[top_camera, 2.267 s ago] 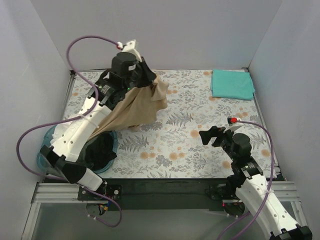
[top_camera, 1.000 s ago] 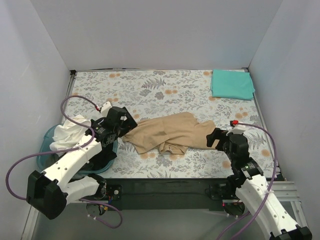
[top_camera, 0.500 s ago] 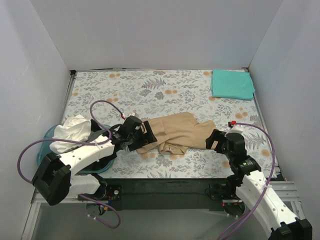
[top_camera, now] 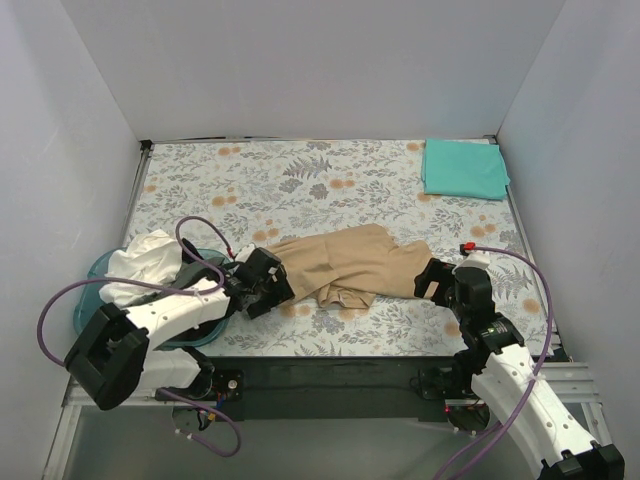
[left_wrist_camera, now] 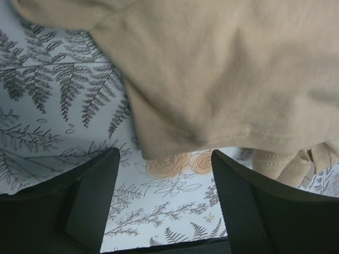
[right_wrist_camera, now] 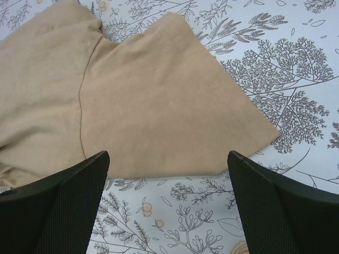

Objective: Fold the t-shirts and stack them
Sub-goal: Flatten the tshirt out

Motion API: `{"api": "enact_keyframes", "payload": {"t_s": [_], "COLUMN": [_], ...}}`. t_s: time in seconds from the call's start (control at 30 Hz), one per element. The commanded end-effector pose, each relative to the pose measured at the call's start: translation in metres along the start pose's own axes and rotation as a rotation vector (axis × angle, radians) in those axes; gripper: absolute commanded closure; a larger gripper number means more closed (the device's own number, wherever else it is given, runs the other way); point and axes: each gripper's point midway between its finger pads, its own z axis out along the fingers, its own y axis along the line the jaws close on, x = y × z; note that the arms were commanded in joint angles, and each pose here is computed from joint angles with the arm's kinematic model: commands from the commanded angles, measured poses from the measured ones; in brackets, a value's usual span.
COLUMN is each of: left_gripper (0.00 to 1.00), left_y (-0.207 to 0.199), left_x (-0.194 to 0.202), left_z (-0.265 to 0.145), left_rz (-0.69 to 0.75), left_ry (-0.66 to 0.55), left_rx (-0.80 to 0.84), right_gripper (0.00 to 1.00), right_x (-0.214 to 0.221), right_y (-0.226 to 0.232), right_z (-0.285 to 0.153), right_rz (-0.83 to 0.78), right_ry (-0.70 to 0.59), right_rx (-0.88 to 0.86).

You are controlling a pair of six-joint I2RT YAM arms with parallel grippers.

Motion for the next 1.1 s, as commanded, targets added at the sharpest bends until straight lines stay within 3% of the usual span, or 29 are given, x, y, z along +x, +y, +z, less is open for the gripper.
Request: {"api": "enact_keyframes", "payload": {"t_s": [0.0,0.17,0.27,0.3,0.33,0.5,0.7,1.07], "left_gripper": [0.32,0.41,0.72,0.97,1.00,1.00,1.00,1.00], "left_y": [-0.012,-0.014,-0.014,-0.015,-0.013,-0.013,0.000,0.032], "left_x": [-0.014,-0.016,-0.013,-0.014,-0.013,-0.018,-0.039,-0.036], "left_z": [0.007,0.021,0.026,0.026,0.027,0.014,-0.022,-0.035], "left_rz": [-0.023,-0.010,0.003,0.005,0.005,0.009,-0.041,-0.091], "left_ry": [-0.050,-0.043,-0.027,-0.023,-0.022,-0.052,-0.174,-0.229], "left_rx": [-0.004,-0.058,-0.074,-0.072,-0.075,-0.046,-0.043,-0.054], "right_gripper": [0.02,0.02,0.02,0.02,0.02,0.02,0.02,0.04], "right_x": [-0.009,-0.006,-0.006,-0.006,-0.006,-0.007,-0.005,0.008], "right_y": [-0.002,-0.005,-0.005,-0.005,-0.005,-0.005,-0.007,-0.032], "right_z": [-0.002,-0.001,-0.001,-0.001,-0.001,-0.001,0.000,0.009], "right_rz": [-0.009,-0.010,-0.008,-0.009,-0.008,-0.010,0.009,0.052], "right_ry": [-0.026,-0.021,-0.020,-0.021,-0.021,-0.025,0.006,0.148], "right_rx": [0.019,0.032,0.031,0.032,0.034,0.034,0.061,0.280]}}
